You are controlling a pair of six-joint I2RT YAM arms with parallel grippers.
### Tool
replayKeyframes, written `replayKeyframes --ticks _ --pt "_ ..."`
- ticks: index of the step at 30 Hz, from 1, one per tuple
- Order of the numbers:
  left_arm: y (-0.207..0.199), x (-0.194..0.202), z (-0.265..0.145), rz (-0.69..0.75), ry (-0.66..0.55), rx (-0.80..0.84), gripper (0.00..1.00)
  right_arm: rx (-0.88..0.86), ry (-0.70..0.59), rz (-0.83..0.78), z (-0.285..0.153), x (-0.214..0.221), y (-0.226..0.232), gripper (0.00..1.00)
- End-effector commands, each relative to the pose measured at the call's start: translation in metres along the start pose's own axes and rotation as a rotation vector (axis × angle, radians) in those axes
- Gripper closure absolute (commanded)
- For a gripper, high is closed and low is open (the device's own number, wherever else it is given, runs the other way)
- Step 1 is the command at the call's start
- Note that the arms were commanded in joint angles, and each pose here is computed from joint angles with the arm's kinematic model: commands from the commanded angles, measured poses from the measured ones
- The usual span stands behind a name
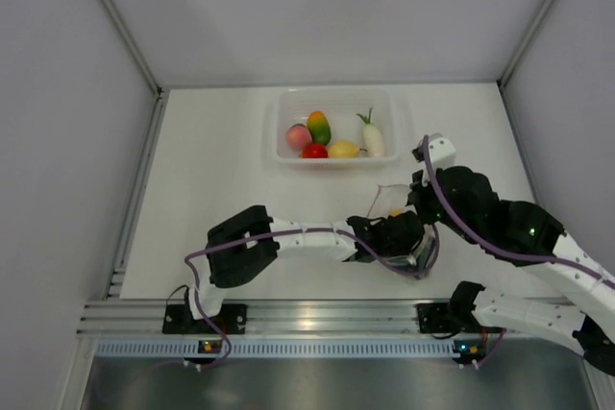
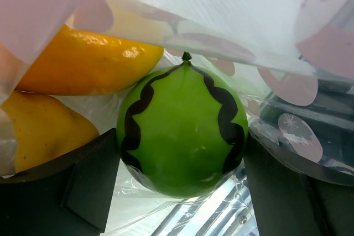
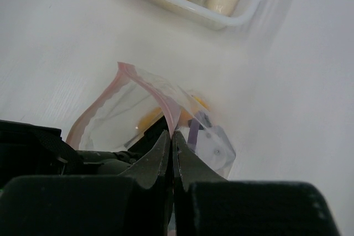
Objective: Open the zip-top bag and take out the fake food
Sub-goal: Pick up the fake fruit from the zipper food storage bag.
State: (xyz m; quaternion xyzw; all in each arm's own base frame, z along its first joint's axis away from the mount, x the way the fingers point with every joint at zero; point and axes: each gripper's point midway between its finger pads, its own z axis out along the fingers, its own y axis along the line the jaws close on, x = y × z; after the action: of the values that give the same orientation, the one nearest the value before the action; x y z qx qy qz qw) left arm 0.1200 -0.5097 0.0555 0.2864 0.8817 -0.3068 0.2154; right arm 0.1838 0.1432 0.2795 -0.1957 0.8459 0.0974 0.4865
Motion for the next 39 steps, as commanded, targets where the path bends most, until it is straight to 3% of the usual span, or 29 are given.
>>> replayKeyframes --ticks 1,3,12,20,28,35,39 --pt "0.039 0.051 0.004 0.045 0.136 -0.145 0.87 -0.069 -0.098 0.066 -0.001 -0.025 0.014 1.00" --pt "0.042 0.044 -0.003 0.042 0.103 -0.167 1.00 -0.070 -0.100 0.065 0.000 -0.025 0.014 1.00" --pt "0.051 0.020 -0.039 0.067 -0.033 -0.216 1.00 0.051 -0.094 0.055 0.015 -0.024 -0.003 1.00" --pt "0.046 0.024 -0.053 0.216 -0.089 -0.200 1.00 0.064 -0.095 0.063 0.041 -0.035 0.000 1.00" --pt "0.067 -0.008 -0.089 0.167 -0.305 -0.301 1.00 0.095 0.000 0.058 0.070 -0.012 -0.007 1.00" --pt "0.063 -0.029 -0.123 0.163 -0.490 -0.225 1.00 -0.027 0.033 0.060 0.084 0.003 0.016 1.00" --pt "0.066 -0.036 -0.127 0.158 -0.515 -0.250 1.00 -0.217 -0.013 0.067 0.074 -0.004 0.046 1.00"
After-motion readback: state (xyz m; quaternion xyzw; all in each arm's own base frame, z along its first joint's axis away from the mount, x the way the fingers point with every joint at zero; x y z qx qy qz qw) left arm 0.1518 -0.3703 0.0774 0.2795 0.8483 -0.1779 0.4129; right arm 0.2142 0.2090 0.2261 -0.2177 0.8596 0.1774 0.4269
